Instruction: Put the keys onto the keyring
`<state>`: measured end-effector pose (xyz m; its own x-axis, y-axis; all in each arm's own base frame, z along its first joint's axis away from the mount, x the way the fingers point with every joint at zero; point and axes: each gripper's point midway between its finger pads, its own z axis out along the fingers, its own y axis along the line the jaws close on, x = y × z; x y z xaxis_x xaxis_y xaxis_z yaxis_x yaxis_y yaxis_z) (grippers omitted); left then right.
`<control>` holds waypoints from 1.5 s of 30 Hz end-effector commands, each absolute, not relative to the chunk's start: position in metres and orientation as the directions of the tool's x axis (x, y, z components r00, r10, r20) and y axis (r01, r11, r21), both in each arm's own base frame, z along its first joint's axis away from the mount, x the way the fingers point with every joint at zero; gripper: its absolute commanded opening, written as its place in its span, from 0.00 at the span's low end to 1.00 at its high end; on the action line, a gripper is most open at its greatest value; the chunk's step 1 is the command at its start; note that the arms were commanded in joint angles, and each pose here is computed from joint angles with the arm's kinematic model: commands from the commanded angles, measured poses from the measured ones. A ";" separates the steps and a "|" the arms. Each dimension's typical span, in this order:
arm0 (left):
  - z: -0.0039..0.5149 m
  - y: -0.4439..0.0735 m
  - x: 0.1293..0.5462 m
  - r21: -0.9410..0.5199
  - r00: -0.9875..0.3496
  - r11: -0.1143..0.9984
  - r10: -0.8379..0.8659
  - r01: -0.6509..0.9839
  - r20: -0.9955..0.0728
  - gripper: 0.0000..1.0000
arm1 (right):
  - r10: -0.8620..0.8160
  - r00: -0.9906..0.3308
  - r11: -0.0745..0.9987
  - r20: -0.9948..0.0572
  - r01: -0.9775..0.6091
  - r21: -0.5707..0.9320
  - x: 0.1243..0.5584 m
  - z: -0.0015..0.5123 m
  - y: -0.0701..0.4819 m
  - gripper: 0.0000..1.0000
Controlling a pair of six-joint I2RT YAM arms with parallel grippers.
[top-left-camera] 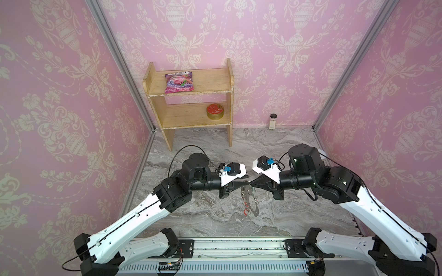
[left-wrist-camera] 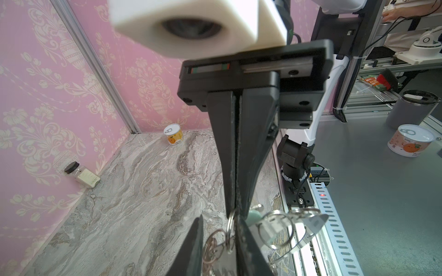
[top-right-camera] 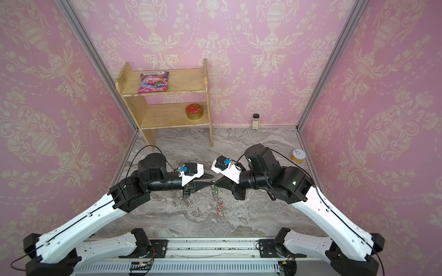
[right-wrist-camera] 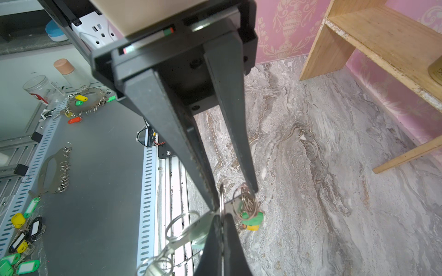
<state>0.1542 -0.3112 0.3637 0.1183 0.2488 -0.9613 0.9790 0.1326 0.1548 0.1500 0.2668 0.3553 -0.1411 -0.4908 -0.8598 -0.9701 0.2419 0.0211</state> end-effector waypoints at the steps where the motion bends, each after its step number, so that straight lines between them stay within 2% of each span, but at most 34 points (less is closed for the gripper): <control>1: 0.373 -0.312 0.149 0.165 0.135 0.110 0.238 0.980 -0.962 0.21 | -0.444 -0.080 0.211 -0.893 -0.977 -0.017 0.146 0.377 0.271 0.00; 6: 0.374 -0.313 0.149 0.160 0.133 0.103 0.231 0.982 -0.964 0.17 | -0.442 -0.078 0.210 -0.894 -0.978 -0.019 0.146 0.377 0.271 0.00; 17: 0.385 -0.313 0.137 0.147 0.134 0.055 0.189 0.988 -0.973 0.15 | -0.445 -0.075 0.212 -0.893 -0.977 -0.023 0.147 0.376 0.271 0.00; 27: 0.378 -0.317 0.136 0.118 0.110 0.025 0.217 0.993 -0.970 0.02 | -0.429 -0.064 0.209 -0.901 -0.977 -0.030 0.145 0.382 0.270 0.00; 38: 0.367 -0.319 0.136 0.083 0.076 0.013 0.269 0.996 -0.960 0.10 | -0.406 -0.049 0.206 -0.913 -0.978 -0.039 0.142 0.388 0.268 0.00; 45: 0.367 -0.319 0.139 0.085 0.075 0.024 0.273 0.996 -0.959 0.00 | -0.404 -0.053 0.204 -0.913 -0.978 -0.034 0.141 0.388 0.269 0.00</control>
